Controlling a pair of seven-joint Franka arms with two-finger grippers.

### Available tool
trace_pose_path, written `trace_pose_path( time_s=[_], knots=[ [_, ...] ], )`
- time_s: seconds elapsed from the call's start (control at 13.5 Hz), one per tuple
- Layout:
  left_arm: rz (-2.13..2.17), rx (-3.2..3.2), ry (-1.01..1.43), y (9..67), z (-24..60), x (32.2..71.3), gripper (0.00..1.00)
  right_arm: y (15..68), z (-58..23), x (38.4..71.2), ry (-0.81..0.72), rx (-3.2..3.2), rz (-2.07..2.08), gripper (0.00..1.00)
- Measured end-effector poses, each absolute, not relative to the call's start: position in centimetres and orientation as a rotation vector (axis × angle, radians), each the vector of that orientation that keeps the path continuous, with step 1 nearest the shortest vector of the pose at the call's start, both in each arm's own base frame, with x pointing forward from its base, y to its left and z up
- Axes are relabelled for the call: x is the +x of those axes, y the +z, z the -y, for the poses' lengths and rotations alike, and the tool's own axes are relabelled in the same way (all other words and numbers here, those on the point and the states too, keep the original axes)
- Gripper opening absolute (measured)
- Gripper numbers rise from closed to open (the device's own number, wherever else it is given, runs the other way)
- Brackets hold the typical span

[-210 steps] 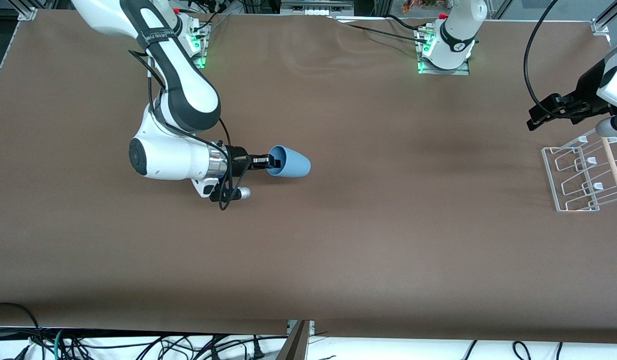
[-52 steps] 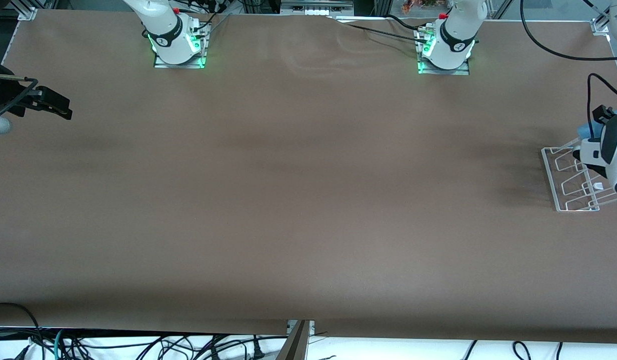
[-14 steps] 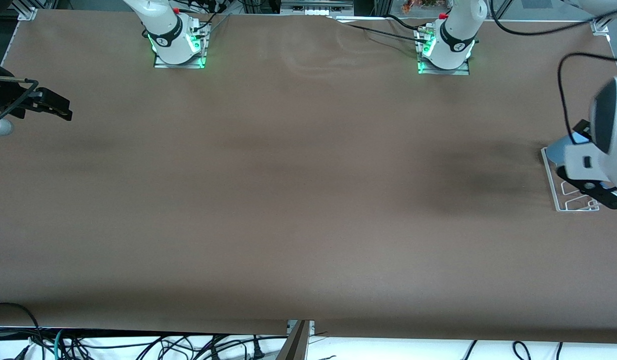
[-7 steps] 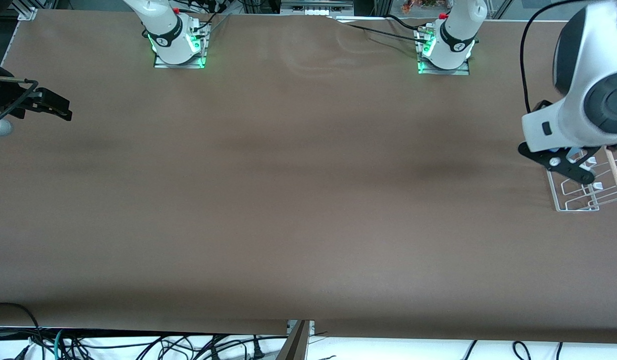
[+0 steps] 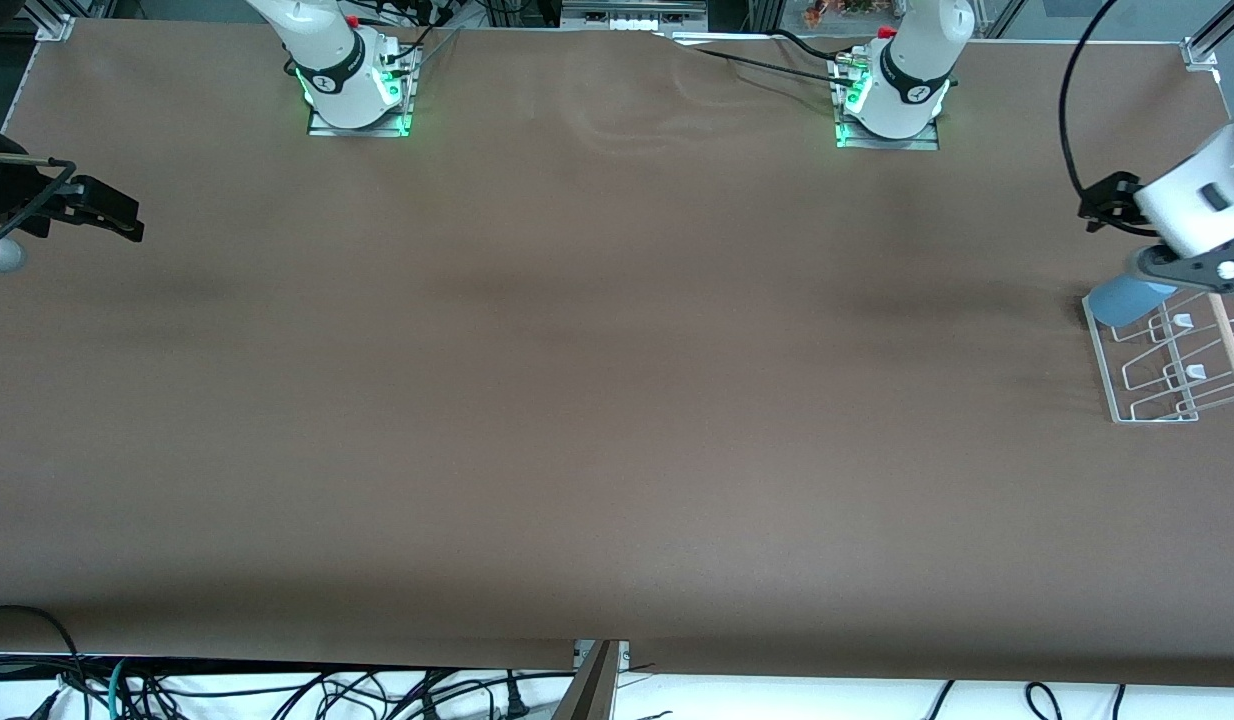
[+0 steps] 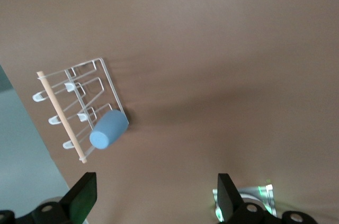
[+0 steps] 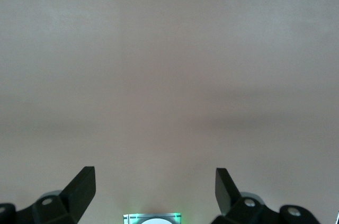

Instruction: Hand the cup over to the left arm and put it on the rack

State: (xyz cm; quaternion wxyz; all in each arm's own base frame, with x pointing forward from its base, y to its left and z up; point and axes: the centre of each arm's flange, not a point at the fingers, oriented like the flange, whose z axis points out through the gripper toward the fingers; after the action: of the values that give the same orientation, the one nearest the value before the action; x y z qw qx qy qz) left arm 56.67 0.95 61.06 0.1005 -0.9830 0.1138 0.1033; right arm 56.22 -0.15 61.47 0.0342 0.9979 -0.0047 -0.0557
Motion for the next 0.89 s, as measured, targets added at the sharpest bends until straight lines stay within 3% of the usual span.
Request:
trace_pose_path(
  time_s=[0.89],
  knots=[
    [0.135, -3.077, -0.043, 60.2, -3.7, 55.0, 1.0, 61.5, 0.2, 56.2, -0.171, 3.069, 0.014, 1.0]
  ],
)
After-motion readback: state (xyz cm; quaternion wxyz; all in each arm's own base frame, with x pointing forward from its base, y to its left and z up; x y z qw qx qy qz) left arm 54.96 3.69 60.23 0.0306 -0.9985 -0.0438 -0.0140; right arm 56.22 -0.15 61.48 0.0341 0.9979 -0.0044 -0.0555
